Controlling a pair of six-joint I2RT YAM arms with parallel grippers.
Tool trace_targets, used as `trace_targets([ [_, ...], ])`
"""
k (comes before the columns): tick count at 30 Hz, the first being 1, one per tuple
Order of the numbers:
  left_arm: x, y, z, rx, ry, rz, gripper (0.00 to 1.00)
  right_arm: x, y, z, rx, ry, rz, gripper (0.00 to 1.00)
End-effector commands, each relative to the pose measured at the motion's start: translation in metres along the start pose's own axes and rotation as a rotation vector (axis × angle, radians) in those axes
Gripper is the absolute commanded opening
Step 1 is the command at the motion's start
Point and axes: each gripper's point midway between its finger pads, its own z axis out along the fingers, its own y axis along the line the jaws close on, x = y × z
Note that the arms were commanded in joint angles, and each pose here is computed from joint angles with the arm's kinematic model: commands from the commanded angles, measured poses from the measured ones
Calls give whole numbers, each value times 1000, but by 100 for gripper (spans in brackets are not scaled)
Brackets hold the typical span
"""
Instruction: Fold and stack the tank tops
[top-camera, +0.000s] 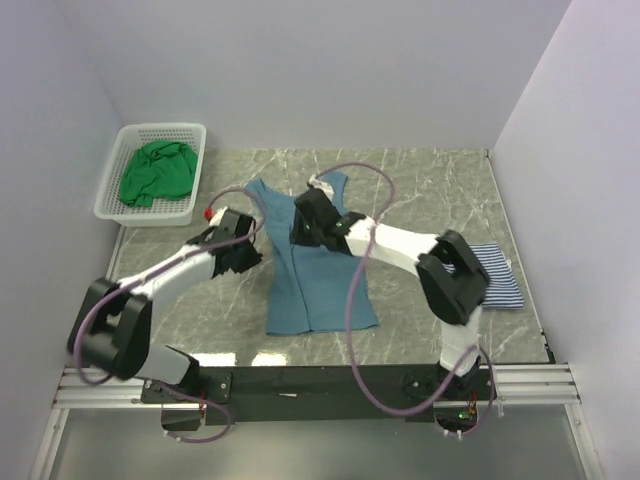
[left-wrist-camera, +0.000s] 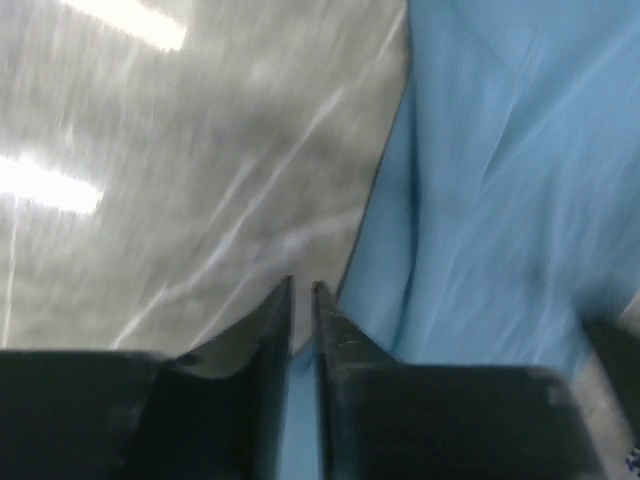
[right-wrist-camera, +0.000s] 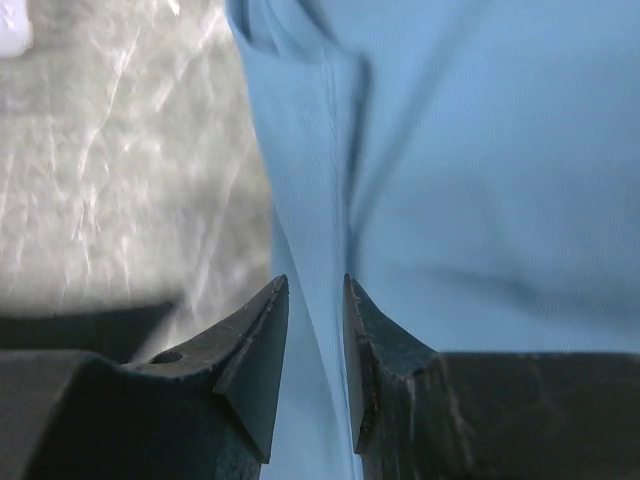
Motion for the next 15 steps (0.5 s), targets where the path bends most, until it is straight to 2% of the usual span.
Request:
trace_targets([
  [1, 14, -11, -22, 137, -16, -65, 25, -17, 18, 25, -57, 25, -100, 35],
  [5, 48, -1, -45, 206, 21, -66, 35, -30, 18, 53, -48, 23, -106, 35],
  [9, 83, 33, -47, 185, 79, -86, 42, -42, 11, 71, -9, 10, -130, 37],
  [15, 102, 50, -57, 238, 100, -114, 48, -52, 8, 87, 28, -8, -162, 42],
])
